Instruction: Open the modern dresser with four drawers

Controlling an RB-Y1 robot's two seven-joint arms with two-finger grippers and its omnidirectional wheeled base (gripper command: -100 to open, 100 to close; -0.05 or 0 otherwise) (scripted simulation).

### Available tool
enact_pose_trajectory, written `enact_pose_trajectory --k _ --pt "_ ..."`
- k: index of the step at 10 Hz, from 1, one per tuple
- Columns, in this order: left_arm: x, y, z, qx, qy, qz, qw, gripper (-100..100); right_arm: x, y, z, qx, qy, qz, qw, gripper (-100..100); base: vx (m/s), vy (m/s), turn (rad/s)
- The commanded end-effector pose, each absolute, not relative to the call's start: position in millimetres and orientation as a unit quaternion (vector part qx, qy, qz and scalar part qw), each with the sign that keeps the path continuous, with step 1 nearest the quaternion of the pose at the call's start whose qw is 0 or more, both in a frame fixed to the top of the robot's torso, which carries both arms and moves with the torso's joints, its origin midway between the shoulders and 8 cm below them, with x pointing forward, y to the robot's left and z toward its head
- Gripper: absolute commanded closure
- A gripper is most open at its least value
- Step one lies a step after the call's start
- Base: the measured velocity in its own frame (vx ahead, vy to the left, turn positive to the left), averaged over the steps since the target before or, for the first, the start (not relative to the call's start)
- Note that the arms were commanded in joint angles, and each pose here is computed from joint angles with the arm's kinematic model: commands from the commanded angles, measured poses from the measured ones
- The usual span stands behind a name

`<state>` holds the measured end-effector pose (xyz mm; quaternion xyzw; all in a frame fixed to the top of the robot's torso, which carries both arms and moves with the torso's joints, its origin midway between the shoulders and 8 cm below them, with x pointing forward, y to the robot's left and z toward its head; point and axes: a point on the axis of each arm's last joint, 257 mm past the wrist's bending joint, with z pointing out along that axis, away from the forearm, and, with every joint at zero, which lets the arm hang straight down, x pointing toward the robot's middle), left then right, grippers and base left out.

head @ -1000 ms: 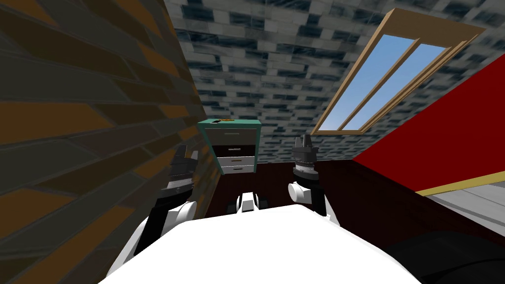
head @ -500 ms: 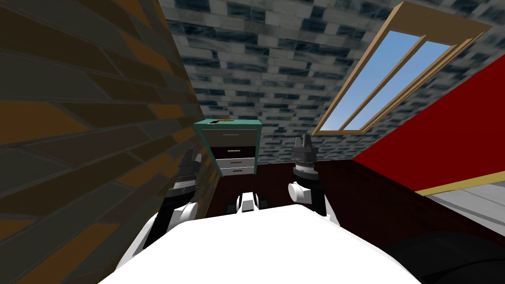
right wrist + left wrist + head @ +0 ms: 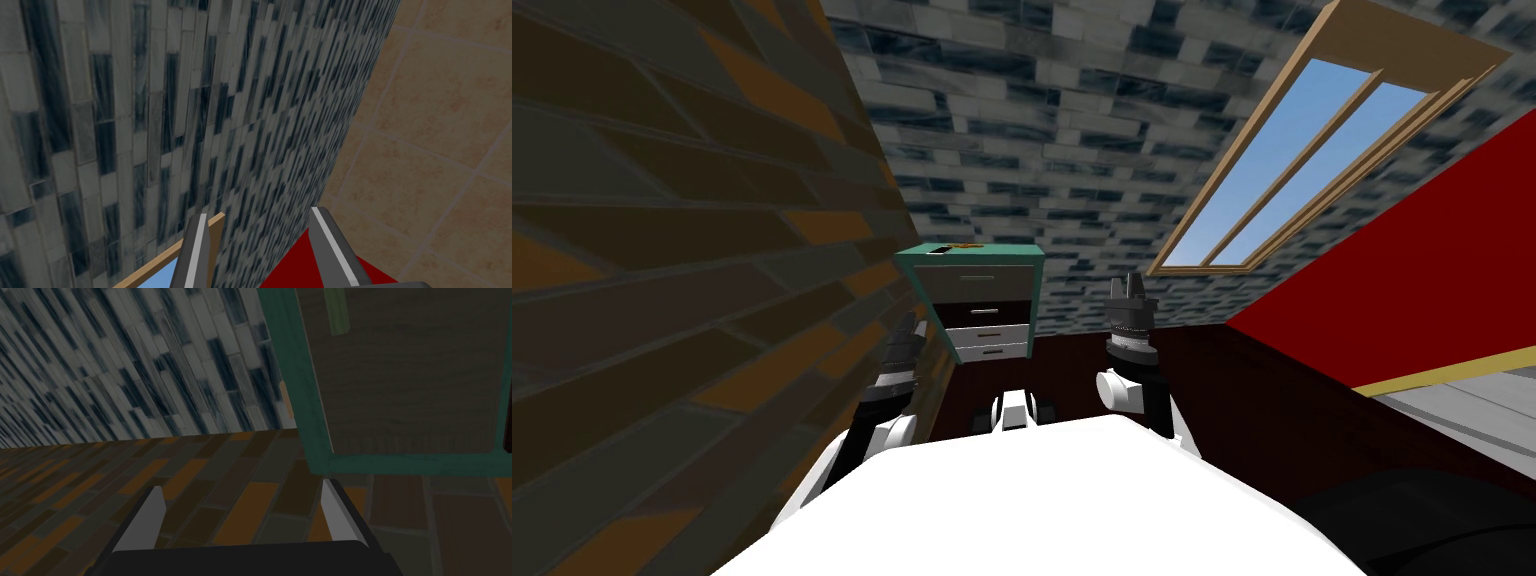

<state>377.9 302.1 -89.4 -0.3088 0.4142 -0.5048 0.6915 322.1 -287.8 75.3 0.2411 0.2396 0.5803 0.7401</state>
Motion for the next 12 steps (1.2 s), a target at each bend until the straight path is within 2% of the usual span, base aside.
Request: enact_pose_trajectory --k 1,12 --pt "380.0 303.5 -109.0 -0.313 0.425 -0.499 0.687 -100 322.1 -287.8 75.3 0.241 0.240 0.580 0.740 0 0.088 0.026 -0.013" --pt "380.3 309.1 -202.9 -0.333 0.474 -0.472 0.664 -100 322.1 -287.8 75.3 0.241 0.240 0.580 0.740 0 0.082 0.020 -0.027"
